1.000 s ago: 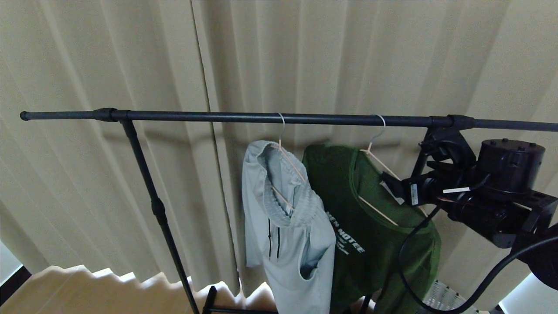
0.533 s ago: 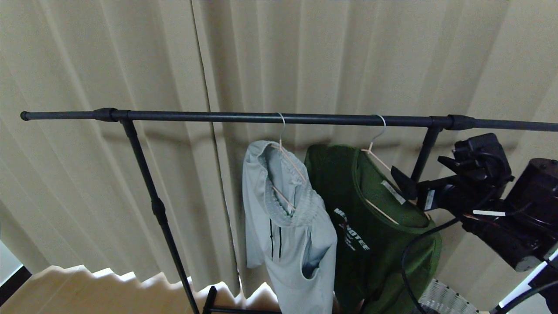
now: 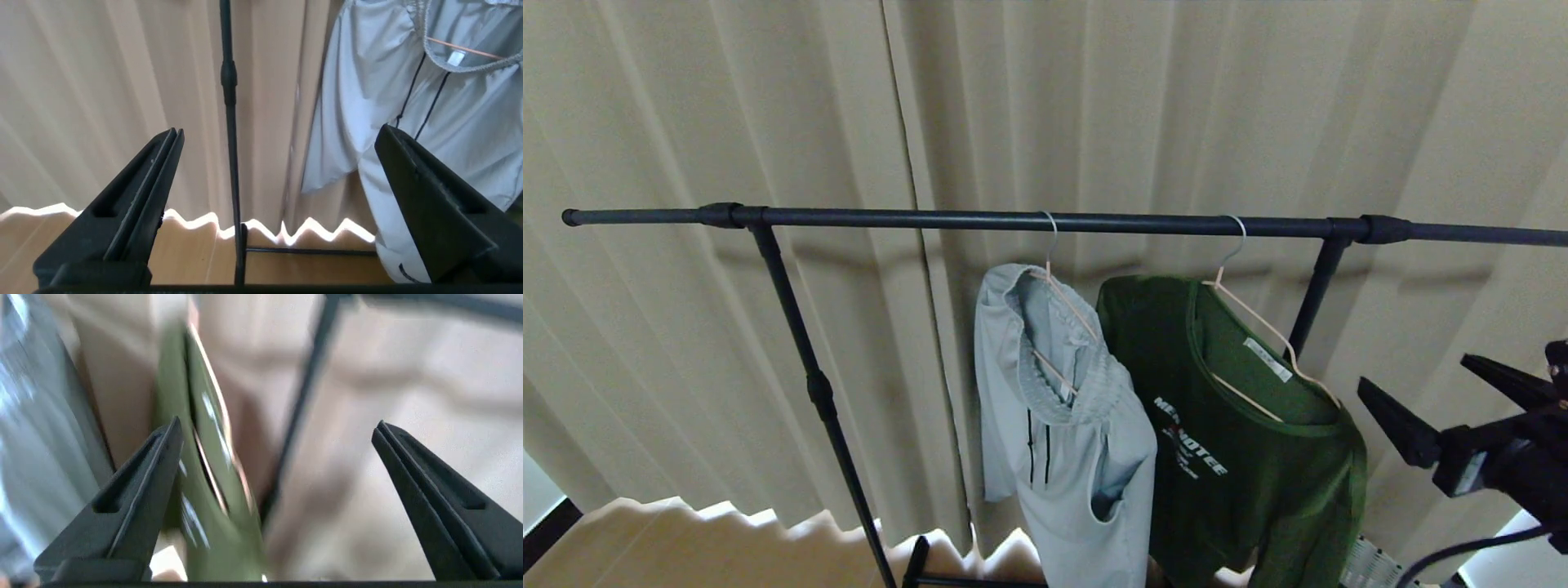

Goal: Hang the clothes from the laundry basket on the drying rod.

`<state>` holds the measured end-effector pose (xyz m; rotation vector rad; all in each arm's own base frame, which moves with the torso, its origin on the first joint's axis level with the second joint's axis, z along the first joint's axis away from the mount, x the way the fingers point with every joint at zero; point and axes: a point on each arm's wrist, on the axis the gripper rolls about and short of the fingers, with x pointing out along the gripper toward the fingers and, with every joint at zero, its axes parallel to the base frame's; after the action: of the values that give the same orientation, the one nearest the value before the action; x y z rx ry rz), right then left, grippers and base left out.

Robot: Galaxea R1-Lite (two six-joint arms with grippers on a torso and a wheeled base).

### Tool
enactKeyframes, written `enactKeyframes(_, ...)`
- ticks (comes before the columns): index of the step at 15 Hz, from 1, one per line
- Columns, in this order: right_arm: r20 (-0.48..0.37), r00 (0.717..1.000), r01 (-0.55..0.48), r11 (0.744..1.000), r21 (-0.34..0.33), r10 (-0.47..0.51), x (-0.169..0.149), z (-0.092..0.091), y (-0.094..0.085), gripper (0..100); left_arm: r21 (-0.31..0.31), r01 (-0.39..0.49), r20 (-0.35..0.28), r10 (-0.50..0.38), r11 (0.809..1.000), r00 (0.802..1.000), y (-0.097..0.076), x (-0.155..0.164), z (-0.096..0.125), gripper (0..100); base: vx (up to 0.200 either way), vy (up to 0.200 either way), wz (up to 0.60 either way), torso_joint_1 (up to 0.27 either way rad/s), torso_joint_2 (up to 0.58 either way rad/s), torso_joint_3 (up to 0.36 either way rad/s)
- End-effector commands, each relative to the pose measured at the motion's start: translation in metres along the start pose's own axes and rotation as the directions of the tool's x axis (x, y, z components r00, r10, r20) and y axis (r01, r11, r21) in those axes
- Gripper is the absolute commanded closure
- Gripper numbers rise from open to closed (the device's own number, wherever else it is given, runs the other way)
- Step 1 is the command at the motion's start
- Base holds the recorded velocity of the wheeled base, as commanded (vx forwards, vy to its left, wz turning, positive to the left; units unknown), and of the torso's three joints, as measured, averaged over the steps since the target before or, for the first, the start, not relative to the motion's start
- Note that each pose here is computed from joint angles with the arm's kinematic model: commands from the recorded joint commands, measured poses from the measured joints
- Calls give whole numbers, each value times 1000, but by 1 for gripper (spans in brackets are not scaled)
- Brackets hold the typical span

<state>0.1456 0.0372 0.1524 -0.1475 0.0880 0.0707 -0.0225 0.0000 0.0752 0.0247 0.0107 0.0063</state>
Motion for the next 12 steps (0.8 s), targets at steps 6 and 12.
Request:
enactKeyframes(6,-211,939,278,961,3,-271,-121,-51,-28,0,-12,-12,0,12,1000,1000,0,0,0,0,0,0,0,0,0,0)
enactKeyframes(12,-14,962,271,952,139,-271,-172,-88,-18,0,-14,-12,1,12,1000,1000,0,0,0,0,0,0,0,0,0,0)
